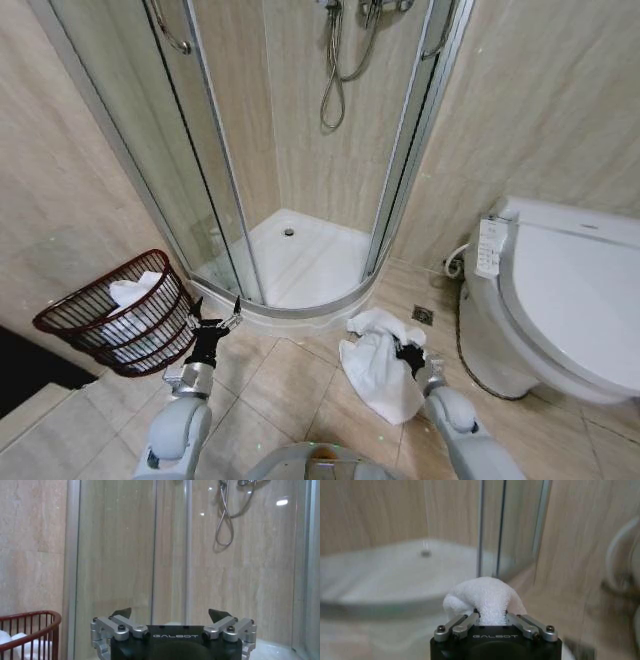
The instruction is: Discard the used towel into the hamper.
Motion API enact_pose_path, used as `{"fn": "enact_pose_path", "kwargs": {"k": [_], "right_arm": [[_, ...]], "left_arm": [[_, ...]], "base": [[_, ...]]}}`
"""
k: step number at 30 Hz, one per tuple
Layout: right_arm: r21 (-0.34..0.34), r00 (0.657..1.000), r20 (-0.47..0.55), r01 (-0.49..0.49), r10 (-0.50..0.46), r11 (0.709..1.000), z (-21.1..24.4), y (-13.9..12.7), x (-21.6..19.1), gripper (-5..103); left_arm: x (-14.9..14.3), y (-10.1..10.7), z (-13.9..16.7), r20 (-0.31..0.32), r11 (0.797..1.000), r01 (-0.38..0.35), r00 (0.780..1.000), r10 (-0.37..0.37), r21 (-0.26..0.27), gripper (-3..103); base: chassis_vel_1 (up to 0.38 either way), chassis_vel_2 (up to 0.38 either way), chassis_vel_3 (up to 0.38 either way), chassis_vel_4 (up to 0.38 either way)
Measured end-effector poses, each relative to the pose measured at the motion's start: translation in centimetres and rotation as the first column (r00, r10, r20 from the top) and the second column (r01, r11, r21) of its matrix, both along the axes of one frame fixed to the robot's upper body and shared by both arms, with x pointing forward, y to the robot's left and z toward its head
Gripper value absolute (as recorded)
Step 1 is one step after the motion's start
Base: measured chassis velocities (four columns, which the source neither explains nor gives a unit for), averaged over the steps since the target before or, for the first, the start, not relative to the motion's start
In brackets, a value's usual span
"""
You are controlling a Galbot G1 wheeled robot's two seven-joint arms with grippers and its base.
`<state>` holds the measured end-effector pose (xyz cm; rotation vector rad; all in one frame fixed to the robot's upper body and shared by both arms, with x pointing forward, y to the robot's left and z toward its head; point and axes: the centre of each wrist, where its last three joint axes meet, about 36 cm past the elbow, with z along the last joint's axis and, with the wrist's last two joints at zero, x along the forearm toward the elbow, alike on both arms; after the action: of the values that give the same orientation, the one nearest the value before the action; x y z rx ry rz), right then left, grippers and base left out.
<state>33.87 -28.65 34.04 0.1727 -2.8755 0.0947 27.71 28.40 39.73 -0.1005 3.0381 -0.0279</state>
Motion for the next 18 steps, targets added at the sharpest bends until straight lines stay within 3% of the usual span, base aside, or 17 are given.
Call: {"fn": "enact_pose_path", "kwargs": {"k": [6,9,18], "right_arm": [[-0.025,0.992,0.126,-0.007,0.011,1.0,4.0,1.6,-2.5,12],[-0.095,0.976,0.217,-0.011,0.031,0.995,5.1,2.4,-5.0,12],[-0.094,0.954,0.297,-0.016,0.044,0.995,8.4,3.7,-7.5,12]], "left_arm": [[-0.1,0.0,0.0,0.002,1.0,0.002,1.0,-0.002,0.0,100],[-0.1,0.0,0.1,0.004,1.0,0.01,1.0,-0.01,0.002,100],[-0.2,-0.1,0.1,-0.002,1.0,0.027,1.0,-0.027,0.006,100]], "base": [[0.0,0.0,0.0,0.0],[0.0,0.0,0.0,0.0],[0.0,0.0,0.0,0.0]]}}
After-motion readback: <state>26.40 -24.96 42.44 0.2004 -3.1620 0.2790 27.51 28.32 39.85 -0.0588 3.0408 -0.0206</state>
